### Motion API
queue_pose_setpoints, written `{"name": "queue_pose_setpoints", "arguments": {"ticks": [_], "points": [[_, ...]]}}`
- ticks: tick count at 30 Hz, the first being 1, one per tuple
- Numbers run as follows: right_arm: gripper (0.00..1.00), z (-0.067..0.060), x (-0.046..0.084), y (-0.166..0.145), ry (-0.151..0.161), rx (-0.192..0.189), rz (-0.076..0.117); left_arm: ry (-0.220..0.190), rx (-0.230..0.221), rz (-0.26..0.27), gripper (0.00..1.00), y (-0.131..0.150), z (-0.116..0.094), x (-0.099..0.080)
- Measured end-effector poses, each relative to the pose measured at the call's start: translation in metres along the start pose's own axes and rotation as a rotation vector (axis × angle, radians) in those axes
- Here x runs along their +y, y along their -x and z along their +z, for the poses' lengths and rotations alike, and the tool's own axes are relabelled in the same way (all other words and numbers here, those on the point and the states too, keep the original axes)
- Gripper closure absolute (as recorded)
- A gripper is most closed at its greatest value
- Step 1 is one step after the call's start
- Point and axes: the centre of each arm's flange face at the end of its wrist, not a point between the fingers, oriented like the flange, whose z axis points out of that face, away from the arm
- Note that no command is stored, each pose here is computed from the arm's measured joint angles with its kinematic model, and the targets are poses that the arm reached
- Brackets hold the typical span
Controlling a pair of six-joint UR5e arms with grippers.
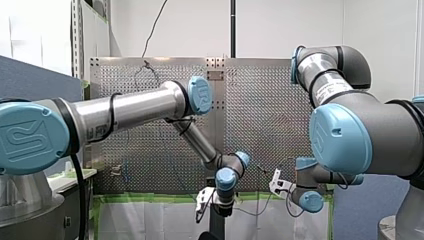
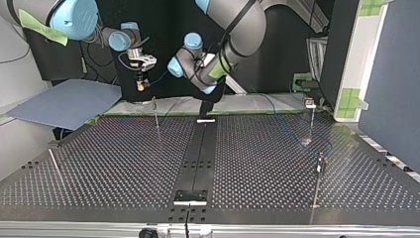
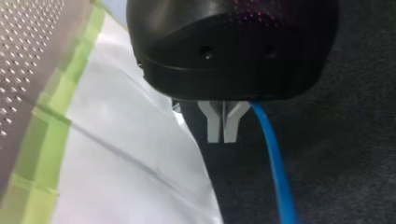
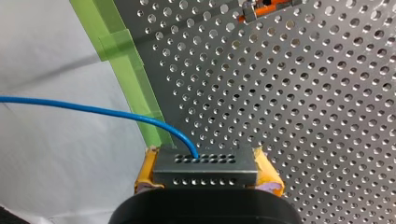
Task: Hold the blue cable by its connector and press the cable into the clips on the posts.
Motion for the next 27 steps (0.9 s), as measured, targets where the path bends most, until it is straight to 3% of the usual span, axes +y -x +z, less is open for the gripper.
{"name": "queue_pose_setpoints", "arguments": {"ticks": [17, 27], "points": [[1.0, 0.014, 0.028, -0.017, 0.03, 0.014, 0.033, -0.007, -0.147, -0.001, 1.0, 0.028, -0.05, -0.005], [1.0, 0.023, 0.043, -0.029, 0.039, 0.03, 0.033, 0.006, -0.225, 0.066, 1.0, 0.026, -0.08, -0.009]]}}
